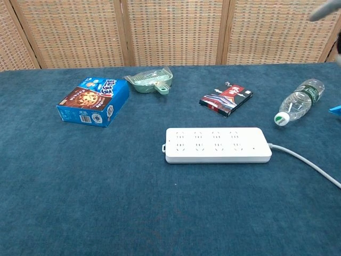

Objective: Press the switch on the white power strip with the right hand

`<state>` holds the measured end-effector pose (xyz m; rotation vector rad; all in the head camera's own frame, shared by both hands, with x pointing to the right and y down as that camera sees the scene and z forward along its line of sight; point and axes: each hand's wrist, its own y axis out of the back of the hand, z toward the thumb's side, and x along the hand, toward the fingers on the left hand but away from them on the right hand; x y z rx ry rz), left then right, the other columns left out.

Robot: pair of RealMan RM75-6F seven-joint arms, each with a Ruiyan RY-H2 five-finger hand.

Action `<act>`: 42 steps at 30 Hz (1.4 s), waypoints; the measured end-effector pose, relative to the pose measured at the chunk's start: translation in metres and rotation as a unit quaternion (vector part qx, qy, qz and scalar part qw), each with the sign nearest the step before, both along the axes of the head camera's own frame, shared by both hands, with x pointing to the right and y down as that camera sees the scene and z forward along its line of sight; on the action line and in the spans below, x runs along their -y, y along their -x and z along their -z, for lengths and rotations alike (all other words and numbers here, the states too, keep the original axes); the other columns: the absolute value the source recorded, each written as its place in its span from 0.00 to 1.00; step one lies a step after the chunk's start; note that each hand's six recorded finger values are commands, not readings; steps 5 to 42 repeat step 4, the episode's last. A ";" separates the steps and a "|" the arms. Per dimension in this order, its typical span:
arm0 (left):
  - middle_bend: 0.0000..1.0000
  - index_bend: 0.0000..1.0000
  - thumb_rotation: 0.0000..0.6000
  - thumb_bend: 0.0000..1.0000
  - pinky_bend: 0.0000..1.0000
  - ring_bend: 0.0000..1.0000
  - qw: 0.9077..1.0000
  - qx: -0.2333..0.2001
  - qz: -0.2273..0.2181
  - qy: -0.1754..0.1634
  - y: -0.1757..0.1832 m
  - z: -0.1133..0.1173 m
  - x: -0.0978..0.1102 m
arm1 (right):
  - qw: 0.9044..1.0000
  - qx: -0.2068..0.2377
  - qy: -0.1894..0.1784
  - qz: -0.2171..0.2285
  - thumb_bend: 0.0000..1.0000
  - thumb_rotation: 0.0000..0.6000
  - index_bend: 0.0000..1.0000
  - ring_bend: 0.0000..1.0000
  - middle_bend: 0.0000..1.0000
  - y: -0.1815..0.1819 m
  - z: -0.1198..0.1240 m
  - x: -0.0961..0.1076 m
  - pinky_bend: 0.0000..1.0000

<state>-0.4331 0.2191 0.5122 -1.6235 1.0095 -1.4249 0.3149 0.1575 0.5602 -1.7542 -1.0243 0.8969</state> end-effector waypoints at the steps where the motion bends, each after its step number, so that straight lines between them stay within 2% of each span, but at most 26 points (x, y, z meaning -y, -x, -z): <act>1: 0.00 0.00 1.00 0.00 0.00 0.00 1.000 -0.001 0.000 0.000 0.000 0.000 0.000 | 1.000 -0.024 0.010 -0.011 0.00 1.00 0.00 0.00 0.00 -0.016 0.000 -0.015 0.00; 4: 0.00 0.00 1.00 0.00 0.00 0.00 1.000 -0.003 -0.004 -0.002 0.000 0.001 -0.002 | 0.998 -0.056 0.021 -0.034 0.00 1.00 0.00 0.00 0.00 -0.038 0.003 -0.036 0.00; 42: 0.00 0.00 1.00 0.00 0.00 0.00 1.000 -0.003 -0.004 -0.002 0.000 0.001 -0.002 | 0.998 -0.056 0.021 -0.034 0.00 1.00 0.00 0.00 0.00 -0.038 0.003 -0.036 0.00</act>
